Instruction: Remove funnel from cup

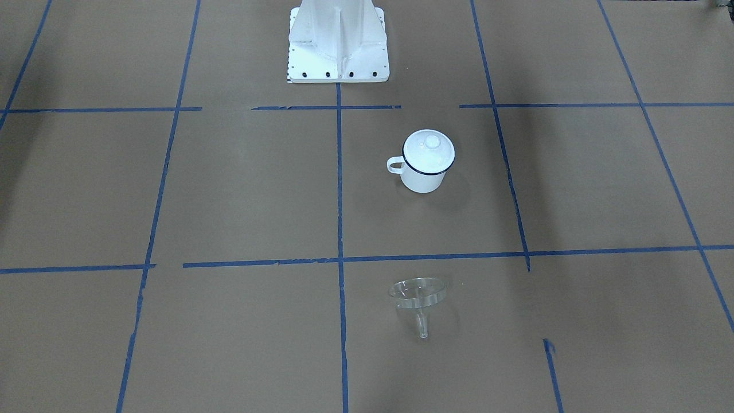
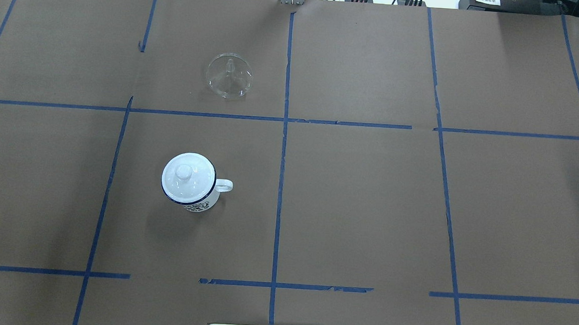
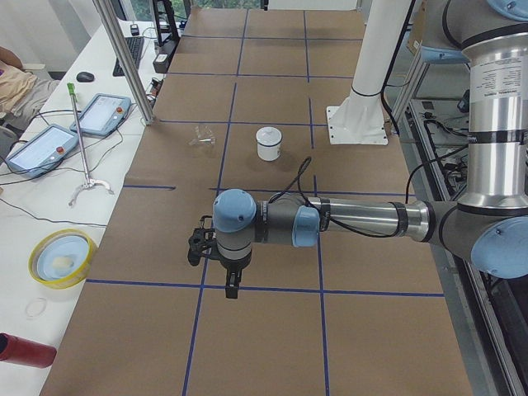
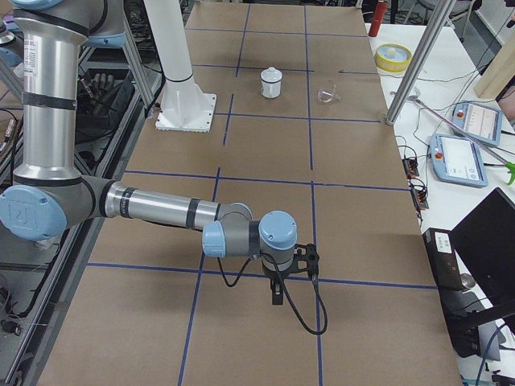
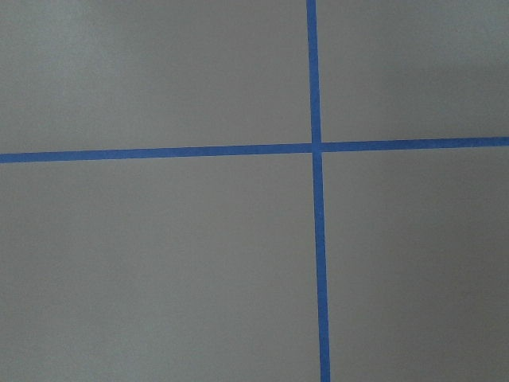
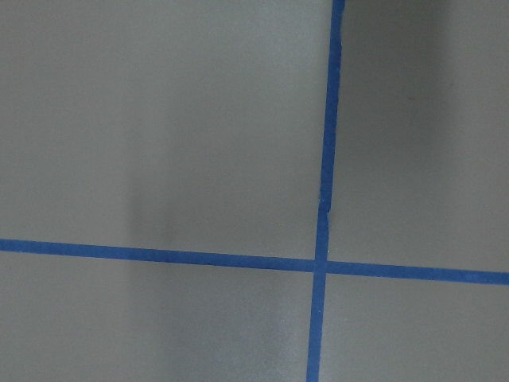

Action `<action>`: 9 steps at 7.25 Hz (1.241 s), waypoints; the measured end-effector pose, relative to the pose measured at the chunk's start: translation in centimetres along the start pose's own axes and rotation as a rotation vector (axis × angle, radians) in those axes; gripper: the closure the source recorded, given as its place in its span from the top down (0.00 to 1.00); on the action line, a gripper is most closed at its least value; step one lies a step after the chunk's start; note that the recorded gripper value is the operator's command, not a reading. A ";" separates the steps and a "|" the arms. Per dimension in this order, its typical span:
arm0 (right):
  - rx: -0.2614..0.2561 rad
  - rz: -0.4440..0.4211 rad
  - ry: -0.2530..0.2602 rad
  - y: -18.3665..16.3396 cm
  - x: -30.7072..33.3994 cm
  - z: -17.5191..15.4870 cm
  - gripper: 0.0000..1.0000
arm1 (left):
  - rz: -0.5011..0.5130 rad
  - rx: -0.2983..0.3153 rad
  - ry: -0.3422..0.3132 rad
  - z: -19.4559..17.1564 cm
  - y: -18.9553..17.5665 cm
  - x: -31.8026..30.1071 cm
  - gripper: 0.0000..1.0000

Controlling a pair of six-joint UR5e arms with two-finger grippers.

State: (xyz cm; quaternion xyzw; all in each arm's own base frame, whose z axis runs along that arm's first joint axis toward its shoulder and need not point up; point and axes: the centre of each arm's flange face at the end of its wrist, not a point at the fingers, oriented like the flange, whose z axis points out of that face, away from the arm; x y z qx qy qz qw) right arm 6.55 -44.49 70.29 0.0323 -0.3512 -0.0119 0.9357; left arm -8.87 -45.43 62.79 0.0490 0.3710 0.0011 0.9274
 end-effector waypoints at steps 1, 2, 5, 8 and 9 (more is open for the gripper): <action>0.000 0.000 0.000 0.0 0.0 0.0 1.00 | 0.003 0.000 -0.002 -0.1 0.0 0.0 1.00; 0.000 0.000 0.000 0.0 0.0 0.0 1.00 | 0.002 -0.003 -0.003 -0.1 0.1 0.0 1.00; 0.000 0.000 0.000 0.0 0.0 0.0 1.00 | -0.019 -0.014 0.000 -0.1 0.7 -0.6 1.00; 0.000 0.000 0.001 0.0 0.0 0.0 1.00 | -0.025 -0.013 0.002 -0.9 0.4 -0.1 1.00; 0.000 0.000 0.000 0.0 0.0 0.0 1.00 | -0.024 -0.011 0.002 -1.2 0.5 0.1 1.00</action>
